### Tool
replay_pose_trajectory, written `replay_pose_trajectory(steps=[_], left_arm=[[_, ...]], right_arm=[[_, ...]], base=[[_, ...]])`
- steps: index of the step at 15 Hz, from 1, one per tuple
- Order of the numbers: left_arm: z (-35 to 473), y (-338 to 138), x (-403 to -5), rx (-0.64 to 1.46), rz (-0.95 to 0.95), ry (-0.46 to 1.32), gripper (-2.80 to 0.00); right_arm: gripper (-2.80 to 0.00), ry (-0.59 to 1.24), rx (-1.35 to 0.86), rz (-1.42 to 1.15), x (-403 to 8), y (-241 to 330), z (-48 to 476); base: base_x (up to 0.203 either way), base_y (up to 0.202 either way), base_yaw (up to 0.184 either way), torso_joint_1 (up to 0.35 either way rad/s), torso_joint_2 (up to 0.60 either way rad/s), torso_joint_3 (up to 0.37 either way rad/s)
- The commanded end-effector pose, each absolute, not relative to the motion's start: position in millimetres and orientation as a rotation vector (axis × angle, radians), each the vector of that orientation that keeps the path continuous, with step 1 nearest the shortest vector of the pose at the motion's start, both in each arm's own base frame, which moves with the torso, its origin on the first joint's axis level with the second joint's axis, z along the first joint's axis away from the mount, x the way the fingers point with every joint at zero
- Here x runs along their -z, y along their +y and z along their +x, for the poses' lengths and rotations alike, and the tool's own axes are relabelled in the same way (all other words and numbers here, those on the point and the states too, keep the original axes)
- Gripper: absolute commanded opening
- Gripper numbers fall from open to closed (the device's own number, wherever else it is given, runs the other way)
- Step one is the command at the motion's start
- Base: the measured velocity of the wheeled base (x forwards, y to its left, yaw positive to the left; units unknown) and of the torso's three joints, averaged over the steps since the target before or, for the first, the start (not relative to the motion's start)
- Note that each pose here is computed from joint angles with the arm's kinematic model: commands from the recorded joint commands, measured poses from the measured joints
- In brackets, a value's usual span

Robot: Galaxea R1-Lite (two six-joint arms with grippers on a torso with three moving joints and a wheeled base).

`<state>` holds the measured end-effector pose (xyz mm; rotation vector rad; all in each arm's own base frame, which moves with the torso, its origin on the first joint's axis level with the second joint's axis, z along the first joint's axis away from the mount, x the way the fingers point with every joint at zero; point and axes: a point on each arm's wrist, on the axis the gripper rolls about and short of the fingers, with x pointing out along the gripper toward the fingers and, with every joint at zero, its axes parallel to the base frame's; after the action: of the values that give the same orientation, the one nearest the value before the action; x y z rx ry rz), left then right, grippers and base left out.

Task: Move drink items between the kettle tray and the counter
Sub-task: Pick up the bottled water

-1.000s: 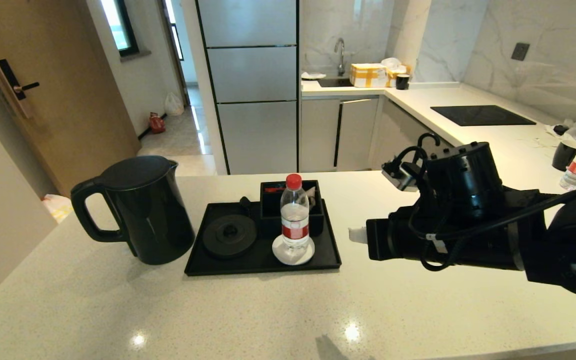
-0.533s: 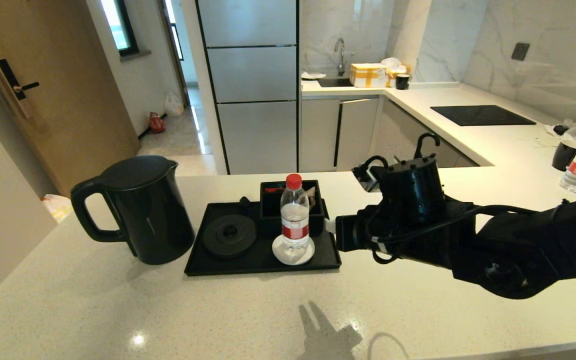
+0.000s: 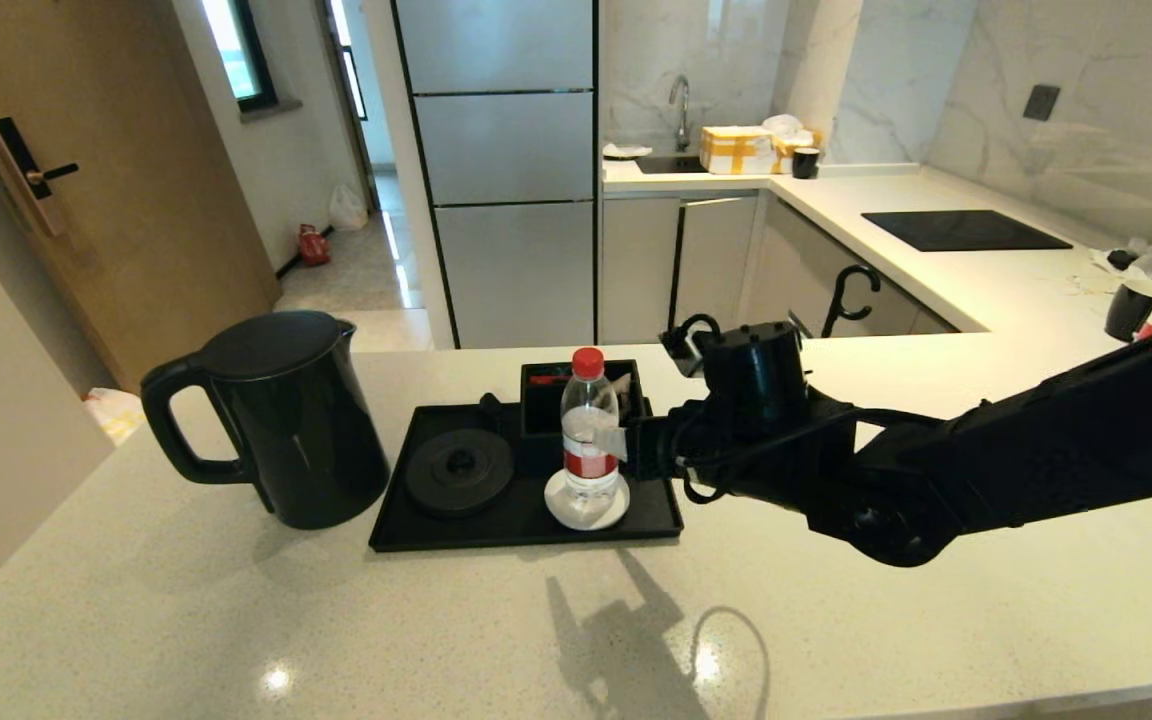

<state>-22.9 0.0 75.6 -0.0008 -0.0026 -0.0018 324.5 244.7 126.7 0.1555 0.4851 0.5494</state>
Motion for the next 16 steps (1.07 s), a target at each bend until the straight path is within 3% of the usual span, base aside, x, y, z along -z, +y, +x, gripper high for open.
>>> replay_pose_trajectory(steps=[1, 16], left_arm=[[-23, 0, -76, 0.002, -0.002, -0.003, -2.80], [-23, 0, -76, 0.002, -0.002, -0.004, -2.80]], right_arm=[[0.00, 0.487, -0.536, 0.153, -119, 250, 331], [0.00, 0.378, -0.461, 0.080, -113, 289, 349]], base=[[0.000, 0.000, 0.000, 0.000, 0.00, 0.000], [0.000, 0.000, 0.000, 0.000, 0.00, 0.000]])
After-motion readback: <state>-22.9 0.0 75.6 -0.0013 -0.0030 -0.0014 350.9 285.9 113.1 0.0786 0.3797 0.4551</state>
